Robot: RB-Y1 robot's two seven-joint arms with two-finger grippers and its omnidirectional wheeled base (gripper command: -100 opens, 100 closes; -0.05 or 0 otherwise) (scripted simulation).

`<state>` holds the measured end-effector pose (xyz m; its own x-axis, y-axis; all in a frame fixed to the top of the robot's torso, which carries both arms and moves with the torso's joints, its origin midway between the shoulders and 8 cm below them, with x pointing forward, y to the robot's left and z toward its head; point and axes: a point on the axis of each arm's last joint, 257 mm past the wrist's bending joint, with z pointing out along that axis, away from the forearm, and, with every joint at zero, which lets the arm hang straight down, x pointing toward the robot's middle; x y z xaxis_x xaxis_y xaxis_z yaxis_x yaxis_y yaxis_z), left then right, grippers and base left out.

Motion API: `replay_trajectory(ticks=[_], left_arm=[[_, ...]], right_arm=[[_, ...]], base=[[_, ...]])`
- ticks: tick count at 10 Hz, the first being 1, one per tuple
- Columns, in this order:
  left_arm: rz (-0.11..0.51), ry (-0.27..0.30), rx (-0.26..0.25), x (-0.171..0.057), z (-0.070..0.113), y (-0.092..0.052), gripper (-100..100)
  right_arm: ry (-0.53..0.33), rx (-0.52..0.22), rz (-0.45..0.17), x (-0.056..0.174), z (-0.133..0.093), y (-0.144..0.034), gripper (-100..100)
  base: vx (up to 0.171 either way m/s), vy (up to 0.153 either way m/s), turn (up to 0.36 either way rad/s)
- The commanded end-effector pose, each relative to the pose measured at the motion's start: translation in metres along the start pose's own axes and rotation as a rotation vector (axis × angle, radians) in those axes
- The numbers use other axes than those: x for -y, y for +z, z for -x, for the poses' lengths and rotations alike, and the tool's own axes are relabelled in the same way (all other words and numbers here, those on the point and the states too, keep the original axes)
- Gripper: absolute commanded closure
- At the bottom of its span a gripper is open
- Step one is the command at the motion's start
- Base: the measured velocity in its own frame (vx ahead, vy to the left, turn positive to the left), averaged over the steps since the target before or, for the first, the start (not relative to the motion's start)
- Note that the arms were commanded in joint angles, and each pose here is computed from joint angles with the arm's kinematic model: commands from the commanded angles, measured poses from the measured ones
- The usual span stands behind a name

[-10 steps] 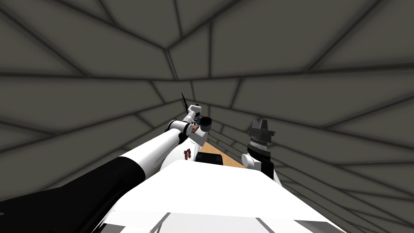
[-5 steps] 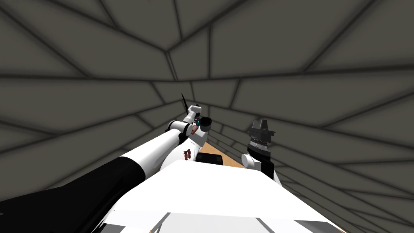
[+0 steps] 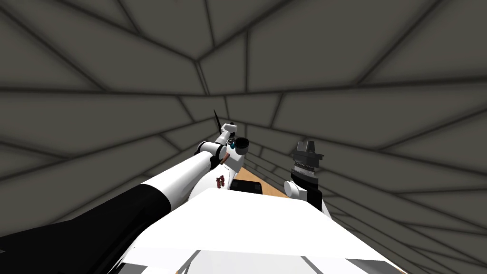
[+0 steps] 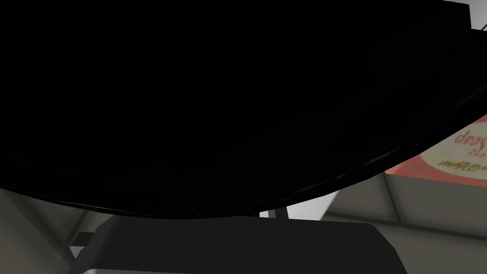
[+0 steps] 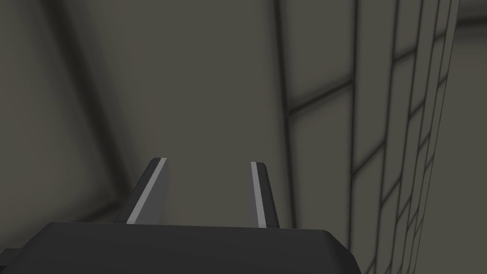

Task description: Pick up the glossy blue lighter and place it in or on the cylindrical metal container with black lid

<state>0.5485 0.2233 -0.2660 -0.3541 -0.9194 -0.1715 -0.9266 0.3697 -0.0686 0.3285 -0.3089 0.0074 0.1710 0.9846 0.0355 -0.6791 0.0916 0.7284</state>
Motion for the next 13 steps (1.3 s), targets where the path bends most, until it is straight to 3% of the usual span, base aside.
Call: replay_trajectory(ticks=[1, 2, 3, 4, 10, 13], left_arm=[[0.013, 0.002, -0.007, -0.002, -0.001, -0.007, 100], [0.008, 0.001, -0.004, -0.001, -0.001, -0.004, 100], [0.010, 0.002, -0.004, -0.001, -0.001, -0.004, 0], [-0.001, -0.015, -0.020, 0.000, 0.010, -0.019, 100], [-0.077, -0.066, -0.075, 0.008, 0.048, -0.078, 100], [-0.137, -0.049, -0.061, 0.029, 0.054, -0.123, 100]], right_arm=[[0.000, 0.000, 0.000, 0.000, 0.000, 0.000, 0], [0.000, 0.000, 0.000, 0.000, 0.000, 0.000, 0], [0.000, 0.000, 0.000, 0.000, 0.000, 0.000, 0], [0.000, 0.000, 0.000, 0.000, 0.000, 0.000, 0], [0.000, 0.000, 0.000, 0.000, 0.000, 0.000, 0], [0.000, 0.000, 0.000, 0.000, 0.000, 0.000, 0]], base=[[-0.004, 0.000, 0.010], [0.000, 0.000, 0.000], [0.000, 0.000, 0.000], [0.005, -0.006, -0.002], [0.011, -0.017, 0.004], [0.005, -0.080, 0.003]])
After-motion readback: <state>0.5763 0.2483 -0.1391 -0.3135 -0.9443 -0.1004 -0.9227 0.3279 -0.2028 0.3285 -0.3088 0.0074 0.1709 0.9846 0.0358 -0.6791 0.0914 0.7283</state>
